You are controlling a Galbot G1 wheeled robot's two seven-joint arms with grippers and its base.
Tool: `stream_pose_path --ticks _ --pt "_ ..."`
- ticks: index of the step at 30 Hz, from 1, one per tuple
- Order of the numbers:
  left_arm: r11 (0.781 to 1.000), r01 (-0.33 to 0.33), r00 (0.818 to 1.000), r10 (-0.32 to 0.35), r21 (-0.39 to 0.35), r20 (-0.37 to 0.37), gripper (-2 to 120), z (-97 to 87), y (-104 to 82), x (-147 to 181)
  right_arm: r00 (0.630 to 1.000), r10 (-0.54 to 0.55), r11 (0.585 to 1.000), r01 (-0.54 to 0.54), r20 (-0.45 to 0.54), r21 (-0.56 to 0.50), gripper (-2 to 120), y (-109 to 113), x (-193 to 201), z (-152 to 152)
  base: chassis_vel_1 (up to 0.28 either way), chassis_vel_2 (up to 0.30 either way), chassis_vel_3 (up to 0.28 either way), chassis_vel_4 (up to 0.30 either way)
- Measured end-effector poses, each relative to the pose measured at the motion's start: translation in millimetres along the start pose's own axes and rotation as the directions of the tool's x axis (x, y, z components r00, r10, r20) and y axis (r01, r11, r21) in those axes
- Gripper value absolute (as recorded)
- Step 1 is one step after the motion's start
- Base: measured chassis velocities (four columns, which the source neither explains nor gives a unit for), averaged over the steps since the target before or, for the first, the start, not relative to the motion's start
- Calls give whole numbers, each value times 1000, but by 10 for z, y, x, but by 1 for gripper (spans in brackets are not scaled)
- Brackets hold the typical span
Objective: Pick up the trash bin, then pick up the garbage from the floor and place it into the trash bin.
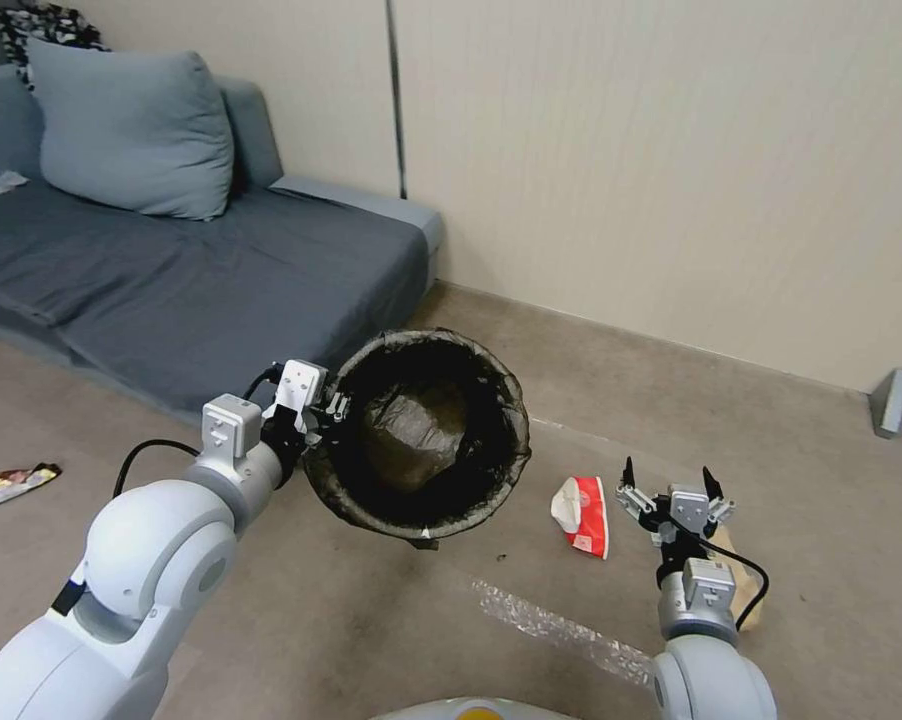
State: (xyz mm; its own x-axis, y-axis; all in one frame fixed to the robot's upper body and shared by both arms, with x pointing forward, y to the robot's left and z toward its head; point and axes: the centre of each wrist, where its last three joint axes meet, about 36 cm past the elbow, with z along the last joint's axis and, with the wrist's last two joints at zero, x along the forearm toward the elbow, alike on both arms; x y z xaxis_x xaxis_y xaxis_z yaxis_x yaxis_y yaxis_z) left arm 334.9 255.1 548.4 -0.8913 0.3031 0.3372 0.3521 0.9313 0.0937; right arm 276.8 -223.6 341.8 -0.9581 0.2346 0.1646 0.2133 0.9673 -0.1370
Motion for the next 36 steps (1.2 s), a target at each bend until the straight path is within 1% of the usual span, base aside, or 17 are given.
stream_pose_path --ticks 13,18,21,32,36 --pt "1000 1 1000 -1 2 -1 1 4 18 -39 1000 3 1000 -3 -2 1 100 -7 -22 14 -99 -100 -86 -103" --pt "1000 -11 1000 11 25 4 1 -11 21 -47 1000 3 1000 -3 -1 2 100 -8 -28 14 -128 -129 -124 -124" --pt "1000 -8 1000 8 26 3 1 -9 26 -53 1000 3 1000 -3 -2 2 100 -8 -26 16 -90 -105 -90 -79" --pt "1000 -8 1000 8 29 -3 1 16 14 -51 1000 1 1000 -1 -9 11 100 -4 13 32 -4 -4 -7 -4" --pt "999 -3 1000 3 32 -11 1 41 4 -47 1000 -2 1000 2 -6 20 100 -33 10 -22 0 0 0 0"
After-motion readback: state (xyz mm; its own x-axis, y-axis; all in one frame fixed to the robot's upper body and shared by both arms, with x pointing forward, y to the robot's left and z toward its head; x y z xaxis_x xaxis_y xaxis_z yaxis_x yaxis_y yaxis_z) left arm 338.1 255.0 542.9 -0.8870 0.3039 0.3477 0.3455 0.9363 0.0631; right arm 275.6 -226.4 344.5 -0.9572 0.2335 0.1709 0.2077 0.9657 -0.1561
